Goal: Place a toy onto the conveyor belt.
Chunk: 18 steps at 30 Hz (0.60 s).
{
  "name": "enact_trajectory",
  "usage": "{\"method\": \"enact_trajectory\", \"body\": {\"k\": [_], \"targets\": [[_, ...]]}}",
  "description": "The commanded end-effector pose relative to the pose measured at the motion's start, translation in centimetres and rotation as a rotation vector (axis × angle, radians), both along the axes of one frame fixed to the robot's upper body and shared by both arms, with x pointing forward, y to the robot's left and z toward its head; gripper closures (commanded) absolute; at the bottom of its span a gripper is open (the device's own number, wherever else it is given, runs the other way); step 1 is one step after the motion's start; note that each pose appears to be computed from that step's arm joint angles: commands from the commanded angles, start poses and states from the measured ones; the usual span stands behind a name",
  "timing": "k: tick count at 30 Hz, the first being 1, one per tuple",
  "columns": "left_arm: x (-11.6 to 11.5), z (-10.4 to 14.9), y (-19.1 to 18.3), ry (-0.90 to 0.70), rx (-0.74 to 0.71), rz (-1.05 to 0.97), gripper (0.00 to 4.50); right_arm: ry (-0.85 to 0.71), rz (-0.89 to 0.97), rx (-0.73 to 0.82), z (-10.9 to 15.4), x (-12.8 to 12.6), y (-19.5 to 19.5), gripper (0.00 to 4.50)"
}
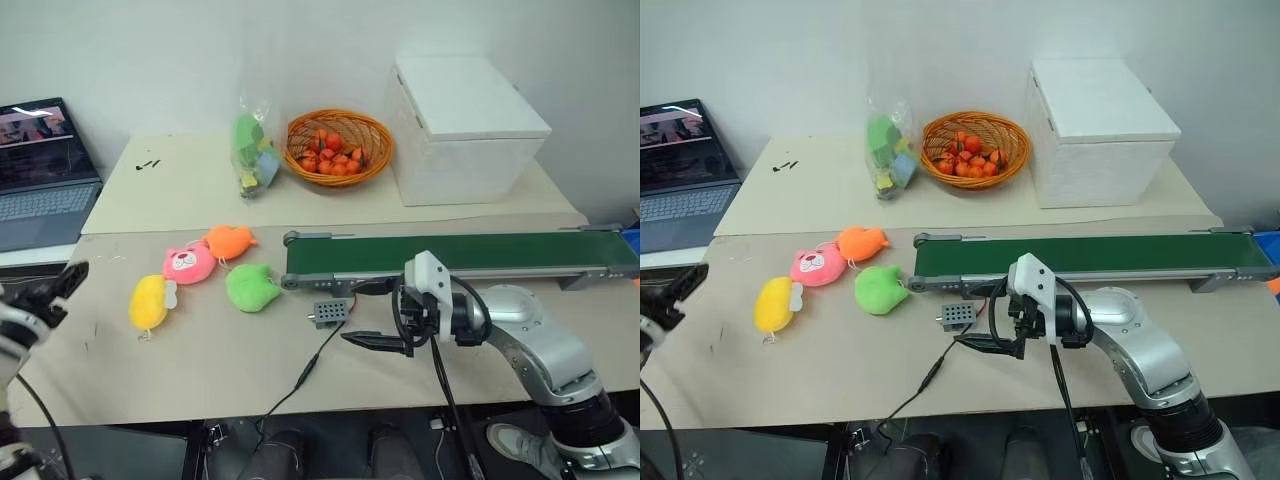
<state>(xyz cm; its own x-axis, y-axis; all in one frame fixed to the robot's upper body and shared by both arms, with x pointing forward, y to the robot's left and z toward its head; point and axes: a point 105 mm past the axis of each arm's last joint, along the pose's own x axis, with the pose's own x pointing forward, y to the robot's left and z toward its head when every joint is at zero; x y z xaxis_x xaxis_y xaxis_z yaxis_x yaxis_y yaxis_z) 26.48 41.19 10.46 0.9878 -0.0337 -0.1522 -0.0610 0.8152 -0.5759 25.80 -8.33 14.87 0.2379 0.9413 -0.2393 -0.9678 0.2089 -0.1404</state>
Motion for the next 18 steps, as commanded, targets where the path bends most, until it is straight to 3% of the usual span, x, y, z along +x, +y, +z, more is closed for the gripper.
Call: {"method": "enact_trajectory", "body": {"k": [1,7,11,18], "targets": [[-1.3,-1.7,-1.7,-0.012,-0.201,-0.110,0.07,-0.048,-0.005,0.019,0.9,0.2,0.1,0.00],[-3.0,-8.1,-2.3,0.090,-0.363,-0.030,0.07,-0.055,-0.033,0.022,1.2,0.3,-0.3,0.00],[-3.0,-10.8,-2.7,0.144,-0.392,0.026,0.07,-0.062,-0.046,0.036,1.7,0.3,-0.5,0.00],[0.4,-10.6,-6.3,0.114,-0.420,-0.098,0.07,-0.060,-0.058,0.043,1.7,0.3,-0.6,0.00]]}}
